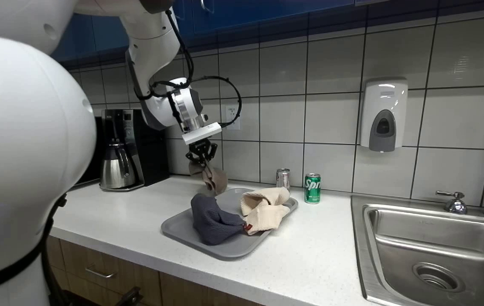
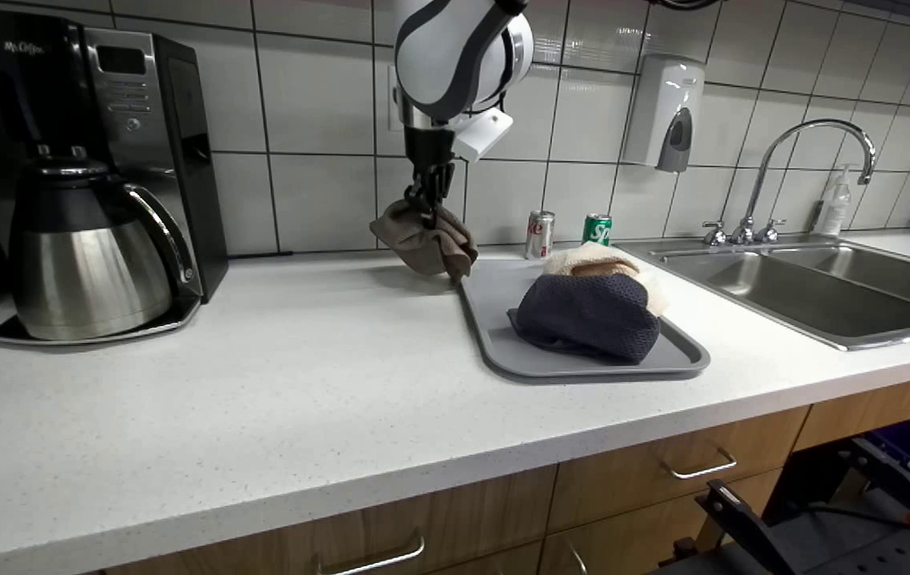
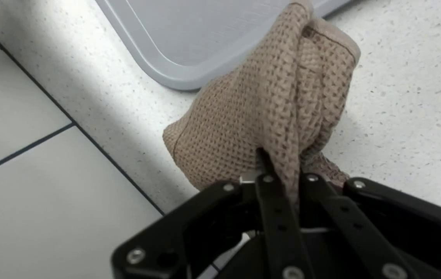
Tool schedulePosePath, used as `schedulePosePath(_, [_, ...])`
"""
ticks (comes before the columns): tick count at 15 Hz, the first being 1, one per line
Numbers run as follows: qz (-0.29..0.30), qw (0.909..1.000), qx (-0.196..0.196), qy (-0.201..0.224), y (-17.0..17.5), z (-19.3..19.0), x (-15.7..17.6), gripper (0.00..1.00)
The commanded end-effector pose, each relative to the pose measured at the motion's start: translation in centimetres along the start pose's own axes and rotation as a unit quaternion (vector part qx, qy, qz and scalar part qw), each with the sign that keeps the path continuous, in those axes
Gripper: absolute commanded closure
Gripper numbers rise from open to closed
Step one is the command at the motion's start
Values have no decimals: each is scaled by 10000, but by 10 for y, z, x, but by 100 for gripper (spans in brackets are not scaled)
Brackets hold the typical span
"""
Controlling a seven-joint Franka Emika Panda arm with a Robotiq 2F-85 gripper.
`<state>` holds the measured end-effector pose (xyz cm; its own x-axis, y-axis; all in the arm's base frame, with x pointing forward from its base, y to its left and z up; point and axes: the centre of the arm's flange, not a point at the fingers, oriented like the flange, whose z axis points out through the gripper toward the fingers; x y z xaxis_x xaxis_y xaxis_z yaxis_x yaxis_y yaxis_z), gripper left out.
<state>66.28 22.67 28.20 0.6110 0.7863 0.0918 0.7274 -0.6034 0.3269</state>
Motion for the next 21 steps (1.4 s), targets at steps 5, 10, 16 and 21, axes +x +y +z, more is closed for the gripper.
schedulePosePath(5, [635, 9974, -104, -336, 23, -24, -38, 98])
schedulePosePath(10, [885, 9950, -137, -450, 24, -36, -55, 98])
schedulePosePath(16, [1311, 9894, -3, -632, 17, -28, -80, 98])
schedulePosePath(21, [1856, 9798, 73, -736, 22, -18, -105, 98])
